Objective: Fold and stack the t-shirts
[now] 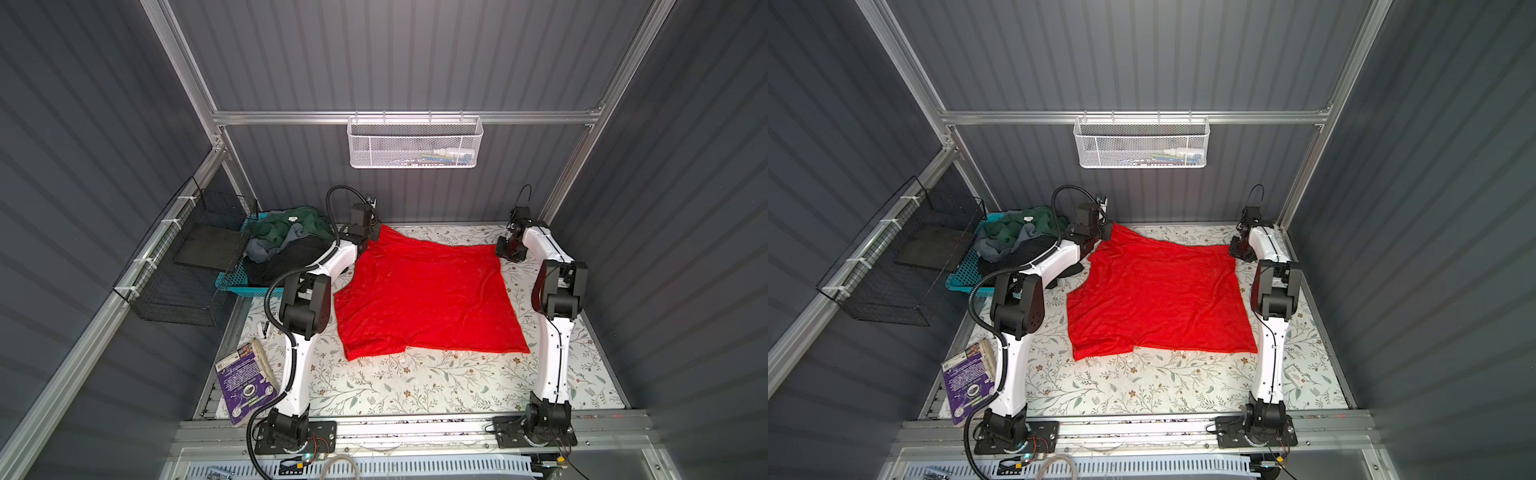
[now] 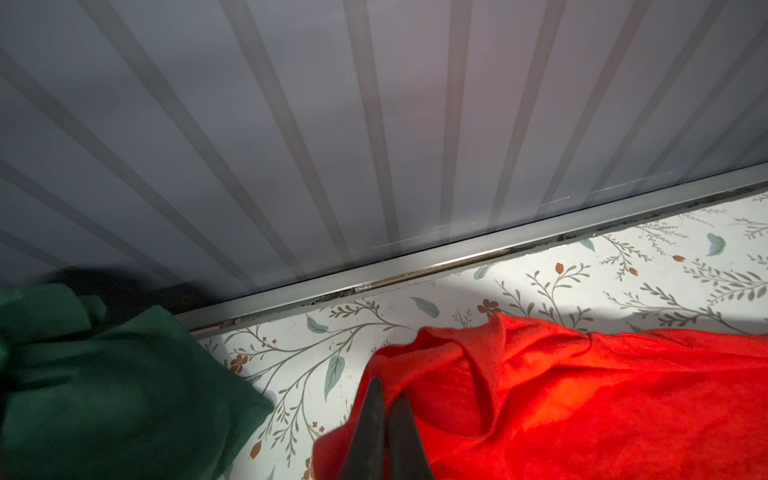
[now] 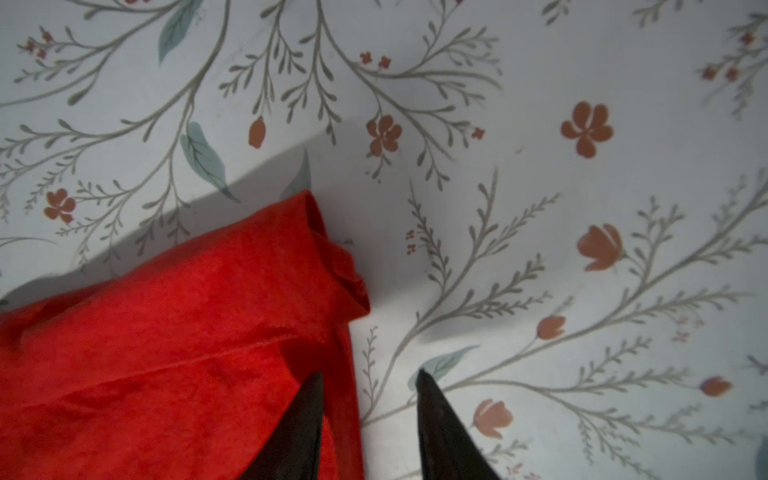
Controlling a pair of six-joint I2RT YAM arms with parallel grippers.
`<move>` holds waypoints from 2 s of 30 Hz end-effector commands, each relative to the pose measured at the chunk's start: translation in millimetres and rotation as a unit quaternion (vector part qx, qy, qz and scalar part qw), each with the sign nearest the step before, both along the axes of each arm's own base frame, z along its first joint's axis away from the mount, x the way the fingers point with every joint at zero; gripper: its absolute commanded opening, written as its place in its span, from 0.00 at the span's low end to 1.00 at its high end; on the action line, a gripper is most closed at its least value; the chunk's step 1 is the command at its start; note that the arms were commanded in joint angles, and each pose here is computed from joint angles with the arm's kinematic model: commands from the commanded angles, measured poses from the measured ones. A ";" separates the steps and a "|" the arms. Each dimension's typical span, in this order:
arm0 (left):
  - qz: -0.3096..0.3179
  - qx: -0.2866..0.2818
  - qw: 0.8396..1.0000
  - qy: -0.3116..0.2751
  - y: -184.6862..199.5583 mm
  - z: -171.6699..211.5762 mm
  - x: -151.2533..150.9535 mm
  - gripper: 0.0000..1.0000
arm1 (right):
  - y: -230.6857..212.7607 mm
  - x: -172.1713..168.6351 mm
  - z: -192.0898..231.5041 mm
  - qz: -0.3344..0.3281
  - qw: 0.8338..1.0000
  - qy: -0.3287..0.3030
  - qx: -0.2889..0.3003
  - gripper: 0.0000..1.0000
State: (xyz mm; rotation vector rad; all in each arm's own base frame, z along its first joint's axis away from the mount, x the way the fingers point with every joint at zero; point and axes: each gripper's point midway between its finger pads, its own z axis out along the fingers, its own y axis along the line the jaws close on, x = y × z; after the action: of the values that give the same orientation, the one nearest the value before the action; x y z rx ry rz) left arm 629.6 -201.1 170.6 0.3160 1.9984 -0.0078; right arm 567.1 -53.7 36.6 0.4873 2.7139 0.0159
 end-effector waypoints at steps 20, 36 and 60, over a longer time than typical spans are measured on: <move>-0.009 0.001 1.000 0.012 -0.3 -3.8 -7.1 0.00 | 41.3 -49.3 29.0 -0.013 0.992 -0.039 0.117 0.46; -0.008 0.007 1.000 0.020 1.8 -11.9 -11.3 0.00 | 7.2 -50.0 2.6 -0.068 0.997 0.022 0.035 0.16; 0.030 0.013 0.999 0.014 22.5 -14.6 -28.9 0.00 | 12.4 -133.3 -15.7 -0.108 0.990 0.061 0.066 0.00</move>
State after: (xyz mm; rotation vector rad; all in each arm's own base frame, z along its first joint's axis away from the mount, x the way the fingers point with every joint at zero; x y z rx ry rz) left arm 600.7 -180.9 112.7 0.3225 2.1245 0.0764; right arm 442.1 -39.3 19.0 0.8107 2.7885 0.1002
